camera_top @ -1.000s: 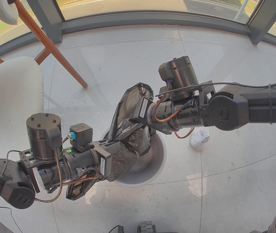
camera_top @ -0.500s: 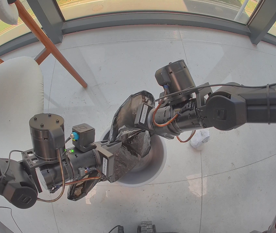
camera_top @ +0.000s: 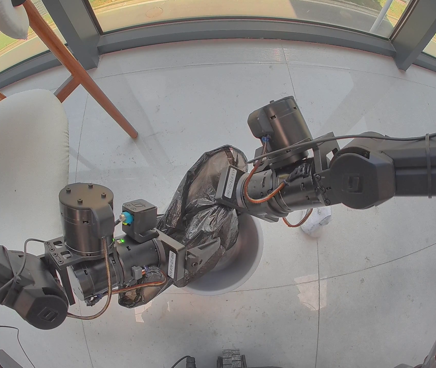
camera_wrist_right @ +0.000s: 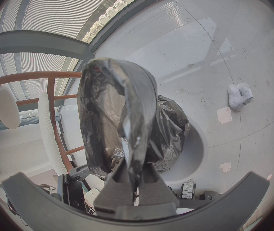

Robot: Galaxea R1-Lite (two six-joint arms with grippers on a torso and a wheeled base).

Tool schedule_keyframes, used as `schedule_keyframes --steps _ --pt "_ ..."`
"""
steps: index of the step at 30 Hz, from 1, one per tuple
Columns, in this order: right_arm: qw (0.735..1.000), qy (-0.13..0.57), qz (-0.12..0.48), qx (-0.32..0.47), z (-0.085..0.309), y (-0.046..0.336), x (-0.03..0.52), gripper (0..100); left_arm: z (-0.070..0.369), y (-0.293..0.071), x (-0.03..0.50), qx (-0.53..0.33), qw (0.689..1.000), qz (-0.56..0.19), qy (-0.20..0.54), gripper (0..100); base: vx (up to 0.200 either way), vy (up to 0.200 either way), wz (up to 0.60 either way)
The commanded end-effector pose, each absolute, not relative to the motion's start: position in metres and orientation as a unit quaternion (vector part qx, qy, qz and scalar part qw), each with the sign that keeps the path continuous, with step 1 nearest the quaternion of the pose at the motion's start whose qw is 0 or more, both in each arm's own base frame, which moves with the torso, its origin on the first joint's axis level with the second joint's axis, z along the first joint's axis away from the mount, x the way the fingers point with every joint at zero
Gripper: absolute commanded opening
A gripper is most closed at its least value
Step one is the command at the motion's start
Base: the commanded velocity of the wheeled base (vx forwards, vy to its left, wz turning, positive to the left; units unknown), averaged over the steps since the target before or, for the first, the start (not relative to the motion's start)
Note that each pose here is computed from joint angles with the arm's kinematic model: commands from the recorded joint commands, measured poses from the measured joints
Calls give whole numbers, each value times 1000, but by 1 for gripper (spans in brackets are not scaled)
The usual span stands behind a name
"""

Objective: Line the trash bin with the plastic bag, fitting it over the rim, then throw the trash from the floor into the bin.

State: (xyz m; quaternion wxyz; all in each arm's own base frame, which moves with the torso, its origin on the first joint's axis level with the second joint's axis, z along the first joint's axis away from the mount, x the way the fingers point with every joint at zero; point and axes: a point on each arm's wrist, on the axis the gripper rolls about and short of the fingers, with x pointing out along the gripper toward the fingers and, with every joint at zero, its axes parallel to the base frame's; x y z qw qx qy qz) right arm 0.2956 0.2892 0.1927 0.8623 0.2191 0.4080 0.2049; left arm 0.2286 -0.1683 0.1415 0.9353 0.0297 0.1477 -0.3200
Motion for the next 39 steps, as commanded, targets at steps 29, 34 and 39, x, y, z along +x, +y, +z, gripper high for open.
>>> schedule_keyframes --steps 29,34,39 --pt "860 428 209 183 190 268 271 0 162 -138 277 -74 961 -237 118 100 0 0 0" --pt "863 429 213 163 185 268 271 0 165 -135 264 -76 950 -277 125 100 0 0 0" --pt "860 435 217 157 182 270 267 0 170 -126 247 -78 943 -297 125 100 0 0 0"
